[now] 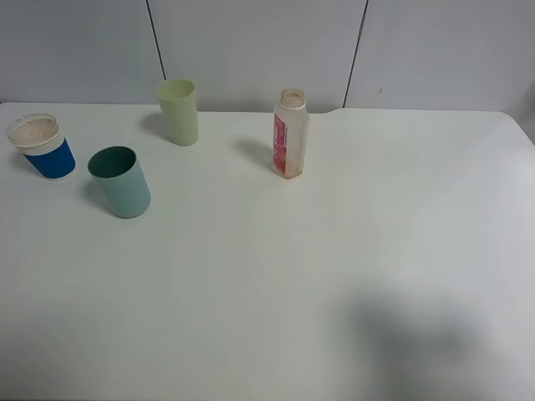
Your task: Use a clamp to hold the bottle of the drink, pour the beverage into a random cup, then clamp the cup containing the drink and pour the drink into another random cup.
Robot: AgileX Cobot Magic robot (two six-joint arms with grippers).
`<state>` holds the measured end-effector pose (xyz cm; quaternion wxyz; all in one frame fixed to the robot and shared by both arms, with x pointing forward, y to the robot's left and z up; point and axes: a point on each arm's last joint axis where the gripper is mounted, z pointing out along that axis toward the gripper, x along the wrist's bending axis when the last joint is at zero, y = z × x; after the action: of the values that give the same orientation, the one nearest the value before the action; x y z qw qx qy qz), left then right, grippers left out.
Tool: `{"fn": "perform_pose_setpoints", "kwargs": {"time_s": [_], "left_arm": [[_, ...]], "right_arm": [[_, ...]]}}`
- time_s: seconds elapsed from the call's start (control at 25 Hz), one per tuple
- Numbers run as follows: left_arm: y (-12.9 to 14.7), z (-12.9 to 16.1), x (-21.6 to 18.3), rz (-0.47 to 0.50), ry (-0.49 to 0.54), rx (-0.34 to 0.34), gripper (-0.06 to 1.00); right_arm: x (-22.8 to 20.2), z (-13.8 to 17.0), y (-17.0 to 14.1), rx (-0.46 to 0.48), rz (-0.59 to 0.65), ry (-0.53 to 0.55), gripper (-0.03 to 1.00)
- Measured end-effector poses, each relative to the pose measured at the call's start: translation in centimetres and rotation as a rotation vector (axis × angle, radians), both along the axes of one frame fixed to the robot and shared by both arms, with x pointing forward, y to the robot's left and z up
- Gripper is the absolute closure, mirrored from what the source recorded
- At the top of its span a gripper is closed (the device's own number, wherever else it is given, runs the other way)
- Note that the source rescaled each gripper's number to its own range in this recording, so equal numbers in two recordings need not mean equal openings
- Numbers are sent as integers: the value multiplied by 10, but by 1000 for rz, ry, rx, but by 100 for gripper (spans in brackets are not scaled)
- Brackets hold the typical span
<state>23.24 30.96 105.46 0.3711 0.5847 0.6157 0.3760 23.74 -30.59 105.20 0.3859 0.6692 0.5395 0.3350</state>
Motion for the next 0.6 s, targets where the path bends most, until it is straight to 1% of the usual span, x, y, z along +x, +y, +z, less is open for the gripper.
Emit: {"fn": "perform_pose_setpoints", "kwargs": {"time_s": [0.6], "left_arm": [[0, 0, 0, 0, 0, 1, -6]], "right_arm": [[0, 0, 0, 0, 0, 0, -3]]}}
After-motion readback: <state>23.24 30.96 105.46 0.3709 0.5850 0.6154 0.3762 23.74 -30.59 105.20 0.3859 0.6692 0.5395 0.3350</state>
